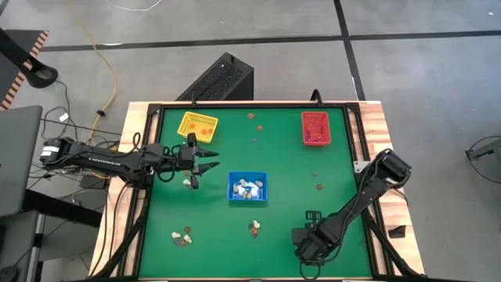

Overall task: Sort Halloween decoration
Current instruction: Put the purple witch hat toy into the red bin

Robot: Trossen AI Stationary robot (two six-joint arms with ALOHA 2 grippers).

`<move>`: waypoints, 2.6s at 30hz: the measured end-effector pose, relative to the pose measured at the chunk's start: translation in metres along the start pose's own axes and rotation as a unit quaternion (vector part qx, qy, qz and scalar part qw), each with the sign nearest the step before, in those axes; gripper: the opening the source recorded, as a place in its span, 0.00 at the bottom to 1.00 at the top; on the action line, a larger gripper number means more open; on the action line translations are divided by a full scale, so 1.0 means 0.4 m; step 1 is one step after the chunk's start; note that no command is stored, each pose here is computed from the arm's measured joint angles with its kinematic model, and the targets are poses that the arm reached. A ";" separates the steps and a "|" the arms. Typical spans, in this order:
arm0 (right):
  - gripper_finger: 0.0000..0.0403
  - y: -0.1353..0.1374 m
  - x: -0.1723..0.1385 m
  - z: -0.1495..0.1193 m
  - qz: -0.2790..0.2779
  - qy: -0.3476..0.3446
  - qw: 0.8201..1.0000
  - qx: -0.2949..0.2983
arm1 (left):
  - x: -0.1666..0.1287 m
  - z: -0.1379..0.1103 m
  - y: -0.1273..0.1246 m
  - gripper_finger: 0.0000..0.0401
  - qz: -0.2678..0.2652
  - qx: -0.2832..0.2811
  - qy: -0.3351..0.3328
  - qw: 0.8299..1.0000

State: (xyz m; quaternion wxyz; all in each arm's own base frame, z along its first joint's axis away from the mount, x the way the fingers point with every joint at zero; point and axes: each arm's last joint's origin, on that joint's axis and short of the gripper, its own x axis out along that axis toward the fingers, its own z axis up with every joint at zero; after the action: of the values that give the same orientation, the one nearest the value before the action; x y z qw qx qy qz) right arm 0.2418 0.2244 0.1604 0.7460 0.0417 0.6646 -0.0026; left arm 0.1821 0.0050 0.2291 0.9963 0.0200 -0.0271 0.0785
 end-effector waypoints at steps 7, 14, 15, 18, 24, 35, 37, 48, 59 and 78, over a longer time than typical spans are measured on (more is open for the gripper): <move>0.39 -0.003 0.019 -0.013 0.002 0.007 1.000 -0.002 | 0.000 0.000 0.000 0.33 0.000 0.000 0.000 1.000; 0.22 -0.005 0.021 -0.014 -0.001 0.007 1.000 -0.013 | 0.000 -0.001 0.000 0.33 0.000 0.000 0.002 1.000; 0.19 -0.005 0.022 -0.014 -0.001 0.008 1.000 -0.016 | 0.000 -0.001 0.000 0.33 0.000 0.000 0.002 1.000; 0.10 -0.005 0.021 -0.015 -0.002 0.008 1.000 -0.018 | 0.000 -0.001 0.000 0.33 0.000 0.000 0.002 1.000; 0.05 0.002 0.011 -0.005 0.003 0.005 0.999 -0.035 | 0.000 -0.001 0.000 0.33 0.000 0.000 0.002 1.000; 0.05 -0.016 -0.126 0.033 0.016 -0.104 0.991 -0.082 | 0.000 -0.001 0.000 0.33 0.000 0.000 0.003 1.000; 0.05 -0.039 -0.172 0.031 -0.003 -0.137 0.987 -0.087 | 0.000 -0.002 0.000 0.33 0.000 0.001 0.004 1.000; 0.05 -0.301 -0.336 0.040 -0.180 -0.194 0.963 -0.046 | 0.000 -0.007 0.000 0.33 0.001 0.010 0.014 1.000; 0.05 -0.660 -0.327 0.010 -0.275 -0.122 0.949 0.097 | 0.000 -0.007 0.000 0.33 0.001 0.010 0.014 1.000; 0.34 -0.900 -0.234 -0.055 -0.249 -0.074 0.933 0.251 | 0.000 -0.007 0.000 0.33 0.001 0.010 0.014 1.000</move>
State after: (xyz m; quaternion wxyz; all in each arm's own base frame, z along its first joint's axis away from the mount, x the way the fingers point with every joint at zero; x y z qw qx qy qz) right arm 0.1876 -0.1376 0.2296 0.7337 0.0603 0.5746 -0.3576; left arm 0.1822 0.0052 0.2264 0.9963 0.0288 -0.0126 0.0804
